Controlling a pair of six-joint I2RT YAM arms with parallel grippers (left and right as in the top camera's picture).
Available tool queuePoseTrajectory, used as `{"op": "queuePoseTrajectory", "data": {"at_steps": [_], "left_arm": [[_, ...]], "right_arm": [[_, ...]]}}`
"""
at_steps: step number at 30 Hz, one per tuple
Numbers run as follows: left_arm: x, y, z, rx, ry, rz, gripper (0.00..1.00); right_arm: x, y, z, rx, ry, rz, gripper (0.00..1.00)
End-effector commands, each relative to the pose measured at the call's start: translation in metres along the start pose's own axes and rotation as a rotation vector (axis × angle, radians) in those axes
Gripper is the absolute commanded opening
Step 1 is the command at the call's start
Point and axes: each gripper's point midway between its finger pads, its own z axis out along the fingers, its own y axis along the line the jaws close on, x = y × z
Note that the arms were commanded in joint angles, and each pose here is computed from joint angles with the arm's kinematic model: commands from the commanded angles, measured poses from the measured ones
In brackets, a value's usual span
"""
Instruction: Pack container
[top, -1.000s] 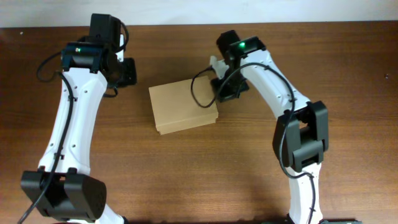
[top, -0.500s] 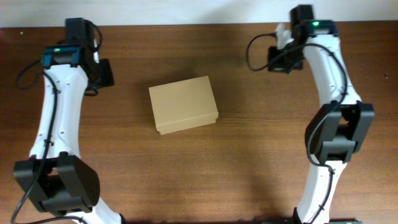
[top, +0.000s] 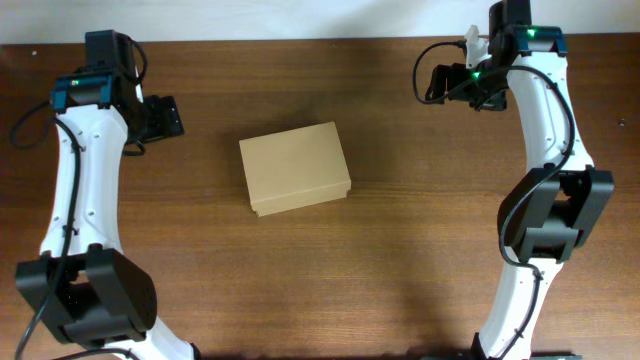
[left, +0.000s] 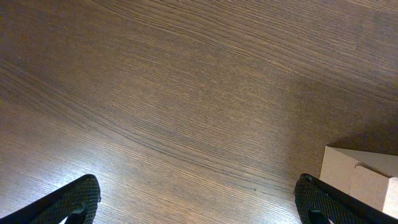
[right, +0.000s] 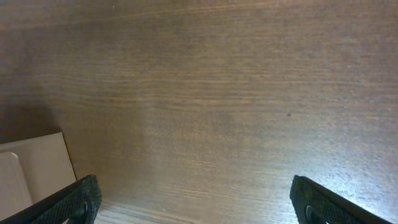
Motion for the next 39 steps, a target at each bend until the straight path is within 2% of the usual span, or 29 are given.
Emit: {"op": "queuePoseTrajectory", "data": {"at_steps": [1,4,8,13,16,19,23,28,34,39], "left_arm": [[0.0,0.002,0.002,-0.008,0.002,0.004,1.0],[0.0,0.002,0.002,-0.009,0.002,0.003,1.0],[0.0,0.002,0.002,-0.009,0.002,0.003,1.0],[0.0,0.002,0.002,-0.008,0.002,0.004,1.0],[0.0,0.002,0.002,-0.008,0.002,0.004,1.0],[0.0,0.002,0.002,-0.008,0.002,0.004,1.0],[0.0,0.002,0.002,-0.008,0.002,0.004,1.0],[0.0,0.002,0.002,-0.008,0.002,0.004,1.0],[0.0,0.002,0.002,-0.008,0.002,0.004,1.0],[0.0,0.002,0.002,-0.008,0.002,0.004,1.0]], "right_arm": [[-0.019,0.011,-0.03,-0.021,-0.092,-0.032,0.99],[-0.032,0.023,-0.054,-0.022,-0.155,-0.092,0.99],[-0.059,0.056,-0.134,-0.029,-0.349,-0.176,0.99],[-0.066,0.104,-0.24,-0.054,-0.605,-0.267,0.99],[-0.055,0.132,-0.299,-0.102,-0.74,-0.261,0.99],[-0.04,0.149,-0.335,-0.104,-0.818,-0.314,0.99],[-0.015,0.14,-0.361,-0.032,-0.836,-0.306,0.99],[0.005,0.121,-0.407,0.065,-0.937,-0.258,0.99],[0.049,0.108,-0.471,0.11,-1.078,-0.23,0.99],[0.094,0.104,-0.496,0.142,-1.106,-0.216,0.99]]}}
